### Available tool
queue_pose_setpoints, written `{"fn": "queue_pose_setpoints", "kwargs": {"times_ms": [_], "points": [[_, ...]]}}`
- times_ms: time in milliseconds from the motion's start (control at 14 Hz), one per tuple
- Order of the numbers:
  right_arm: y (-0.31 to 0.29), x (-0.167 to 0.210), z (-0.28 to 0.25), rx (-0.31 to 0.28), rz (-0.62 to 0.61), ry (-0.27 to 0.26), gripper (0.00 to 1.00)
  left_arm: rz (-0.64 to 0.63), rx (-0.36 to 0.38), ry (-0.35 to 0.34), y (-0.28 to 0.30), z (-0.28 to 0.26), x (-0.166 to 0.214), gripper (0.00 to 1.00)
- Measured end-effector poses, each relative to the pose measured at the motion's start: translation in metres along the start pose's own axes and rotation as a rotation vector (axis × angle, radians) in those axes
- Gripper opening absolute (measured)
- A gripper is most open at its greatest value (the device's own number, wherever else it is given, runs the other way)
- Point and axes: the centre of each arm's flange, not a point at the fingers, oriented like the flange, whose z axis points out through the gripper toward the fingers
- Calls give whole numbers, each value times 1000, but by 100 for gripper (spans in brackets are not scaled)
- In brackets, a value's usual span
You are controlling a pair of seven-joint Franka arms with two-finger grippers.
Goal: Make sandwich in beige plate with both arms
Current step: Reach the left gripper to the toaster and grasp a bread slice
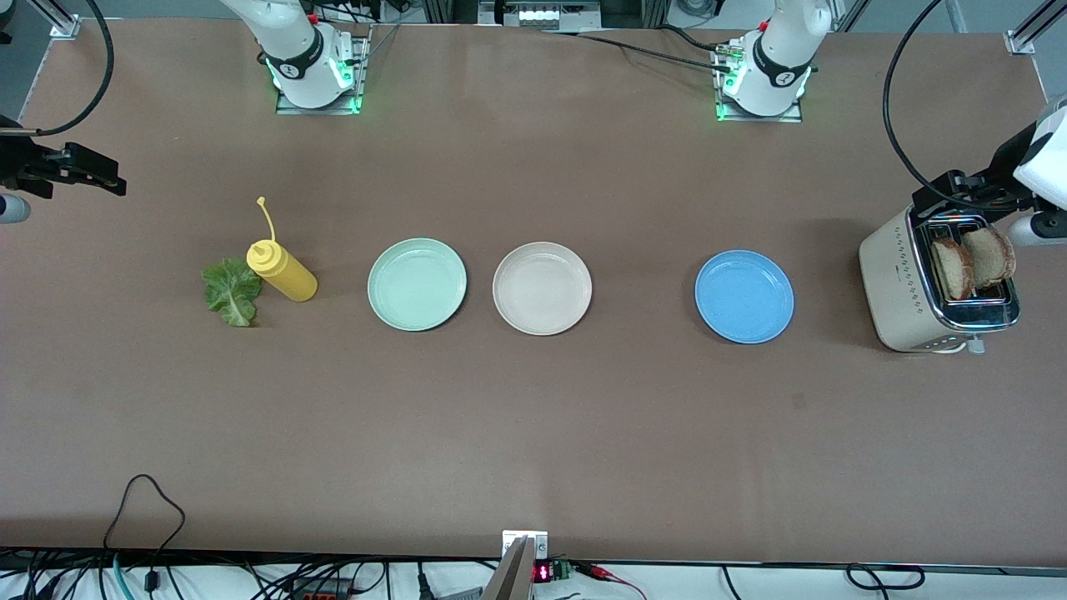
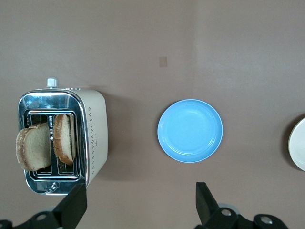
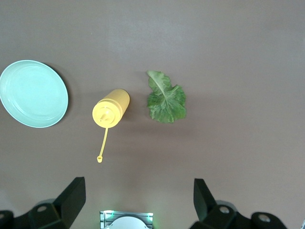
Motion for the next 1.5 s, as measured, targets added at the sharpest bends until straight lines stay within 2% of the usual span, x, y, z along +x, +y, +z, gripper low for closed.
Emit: {"fn": "queue_pose_setpoints", "kwargs": {"times_ms": [502, 932, 1075, 1290, 1505], "points": [[1, 0, 0, 0, 2, 0, 100, 9, 2, -30, 5, 7, -1, 100], [1, 0, 0, 1, 2, 0, 100, 6, 3, -115, 5, 66, 28, 100], [1, 0, 0, 1, 2, 0, 100, -23, 2, -146, -20, 87, 37, 100], [1, 0, 0, 1, 3, 0, 100, -14, -26, -210, -93, 124, 42, 100], [0, -1, 1, 2, 1, -6, 100, -46, -8, -213, -124, 145, 45, 100]]}}
